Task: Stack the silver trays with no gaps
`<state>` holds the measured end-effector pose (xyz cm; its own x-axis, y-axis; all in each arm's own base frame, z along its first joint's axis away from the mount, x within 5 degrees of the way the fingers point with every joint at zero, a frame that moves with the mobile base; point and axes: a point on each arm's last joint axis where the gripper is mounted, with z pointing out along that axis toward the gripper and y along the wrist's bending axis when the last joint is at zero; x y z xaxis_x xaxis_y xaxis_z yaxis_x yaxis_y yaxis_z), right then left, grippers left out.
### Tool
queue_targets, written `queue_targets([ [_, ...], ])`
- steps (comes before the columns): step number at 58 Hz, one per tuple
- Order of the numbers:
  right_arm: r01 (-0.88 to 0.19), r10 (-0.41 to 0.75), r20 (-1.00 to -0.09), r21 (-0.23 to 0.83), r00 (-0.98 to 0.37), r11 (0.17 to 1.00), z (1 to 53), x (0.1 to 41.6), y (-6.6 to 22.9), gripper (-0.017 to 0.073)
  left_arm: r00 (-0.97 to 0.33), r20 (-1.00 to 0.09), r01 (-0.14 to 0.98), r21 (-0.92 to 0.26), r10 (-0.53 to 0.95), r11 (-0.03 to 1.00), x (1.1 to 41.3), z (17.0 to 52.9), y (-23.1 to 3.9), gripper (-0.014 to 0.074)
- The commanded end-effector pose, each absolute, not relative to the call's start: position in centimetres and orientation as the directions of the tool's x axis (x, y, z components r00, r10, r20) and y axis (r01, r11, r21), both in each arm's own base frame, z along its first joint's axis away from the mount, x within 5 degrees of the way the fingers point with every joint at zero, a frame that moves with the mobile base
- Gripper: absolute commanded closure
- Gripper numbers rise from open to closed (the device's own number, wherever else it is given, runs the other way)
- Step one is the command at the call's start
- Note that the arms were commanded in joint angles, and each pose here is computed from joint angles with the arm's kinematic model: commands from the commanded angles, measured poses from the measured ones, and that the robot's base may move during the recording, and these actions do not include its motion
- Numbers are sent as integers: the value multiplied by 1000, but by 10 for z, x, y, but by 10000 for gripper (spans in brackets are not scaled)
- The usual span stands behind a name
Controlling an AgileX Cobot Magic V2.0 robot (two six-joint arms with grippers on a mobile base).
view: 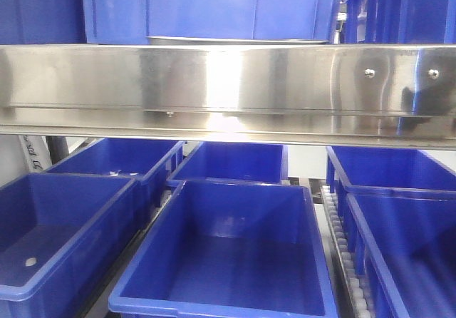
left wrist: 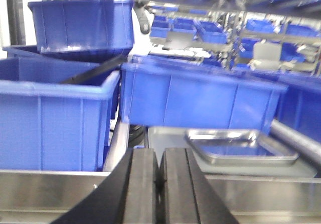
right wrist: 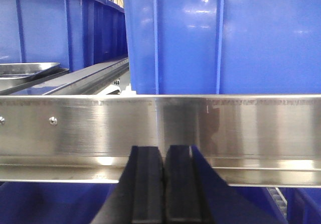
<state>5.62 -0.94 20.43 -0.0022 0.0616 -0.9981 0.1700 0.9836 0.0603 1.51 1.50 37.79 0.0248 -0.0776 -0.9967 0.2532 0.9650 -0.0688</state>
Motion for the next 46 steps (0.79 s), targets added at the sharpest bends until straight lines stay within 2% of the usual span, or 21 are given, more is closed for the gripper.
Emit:
queue_targets([
  [1, 171, 50, -998, 54, 26, 984, 207, 56, -10, 637, 58, -995, 278, -57, -76, 959, 24, 362, 2, 610],
  [10, 171, 50, -998, 54, 26, 984, 207, 56, -10, 637, 64, -990, 270, -101, -123, 958, 49, 313, -12, 610],
  [20, 171, 50, -998, 54, 26, 984, 207, 56, -10, 637, 177, -976, 291, -70, -126, 954, 56, 268, -17, 610],
  [30, 171, 50, -998, 54, 26, 984, 207, 56, -10, 637, 118, -987, 288, -70, -107, 955, 55, 219, -16, 610],
  [33, 171, 50, -998, 54, 26, 984, 207, 56, -10, 637, 139, -984, 287, -69, -113, 955, 53, 220, -16, 610],
  [37, 171, 50, -998, 54, 26, 984, 207, 56, -10, 637, 34, -996, 268, -71, -84, 961, 54, 210, -15, 610],
  [46, 171, 50, -998, 54, 26, 984, 207, 56, -10, 637, 43, -995, 210, -74, -85, 975, 55, 211, -11, 610],
])
